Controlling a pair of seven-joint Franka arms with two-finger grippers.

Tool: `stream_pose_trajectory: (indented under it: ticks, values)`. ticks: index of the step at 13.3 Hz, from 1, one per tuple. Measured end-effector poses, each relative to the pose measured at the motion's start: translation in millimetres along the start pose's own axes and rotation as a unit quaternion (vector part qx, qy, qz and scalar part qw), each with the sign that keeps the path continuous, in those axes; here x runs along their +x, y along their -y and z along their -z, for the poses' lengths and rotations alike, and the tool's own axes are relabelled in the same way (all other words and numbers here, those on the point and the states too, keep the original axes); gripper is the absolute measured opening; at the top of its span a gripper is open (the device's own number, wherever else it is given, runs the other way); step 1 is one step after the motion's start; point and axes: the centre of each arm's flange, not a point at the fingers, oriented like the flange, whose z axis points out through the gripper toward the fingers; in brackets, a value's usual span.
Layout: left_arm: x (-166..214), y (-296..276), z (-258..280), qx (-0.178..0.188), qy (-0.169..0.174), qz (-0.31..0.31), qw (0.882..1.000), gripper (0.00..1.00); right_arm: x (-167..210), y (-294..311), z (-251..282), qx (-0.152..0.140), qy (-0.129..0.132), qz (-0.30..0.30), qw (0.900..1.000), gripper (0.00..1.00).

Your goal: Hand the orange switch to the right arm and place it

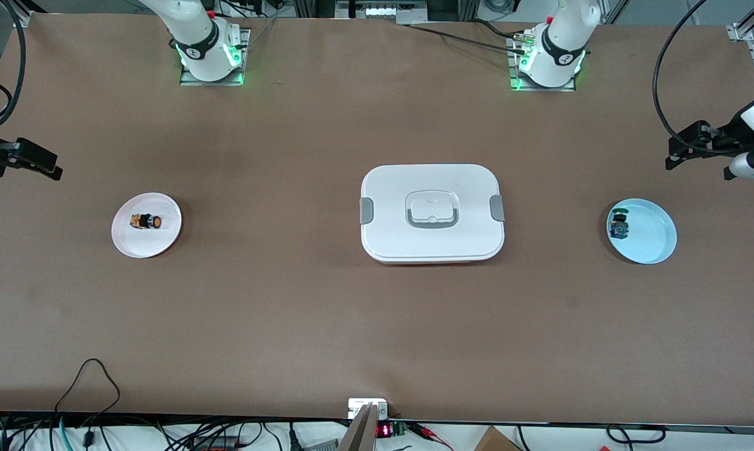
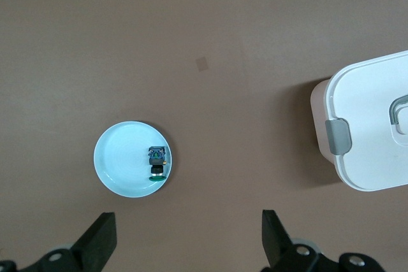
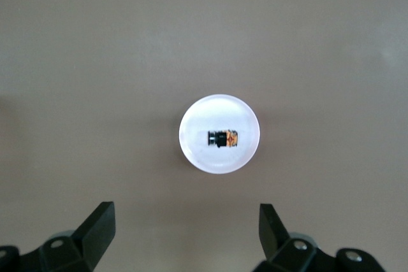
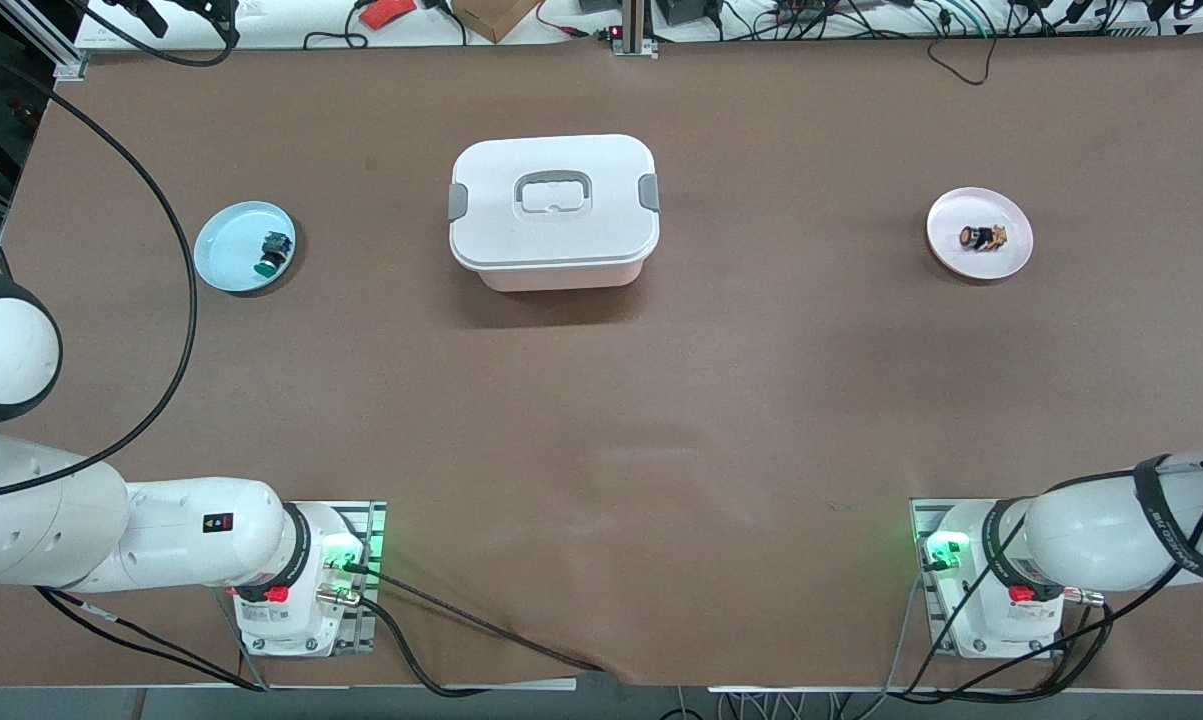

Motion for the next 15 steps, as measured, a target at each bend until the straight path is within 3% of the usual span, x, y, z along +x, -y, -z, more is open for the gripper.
stream_pose_trajectory:
  ticks: [4, 15]
  values:
    - [0.0, 0.0, 0.0, 0.0, 0.0, 0.0, 1.0, 1.0, -2.1, 0.0, -8.1, 0.001, 0.01, 0.001, 1.0, 1.0]
    - [0.2, -0.8, 0.1, 0.0, 0.0, -0.001, 1.0, 1.0, -15.2, -1.4, 5.5, 0.006, -0.018, 0.002, 1.0, 1.0]
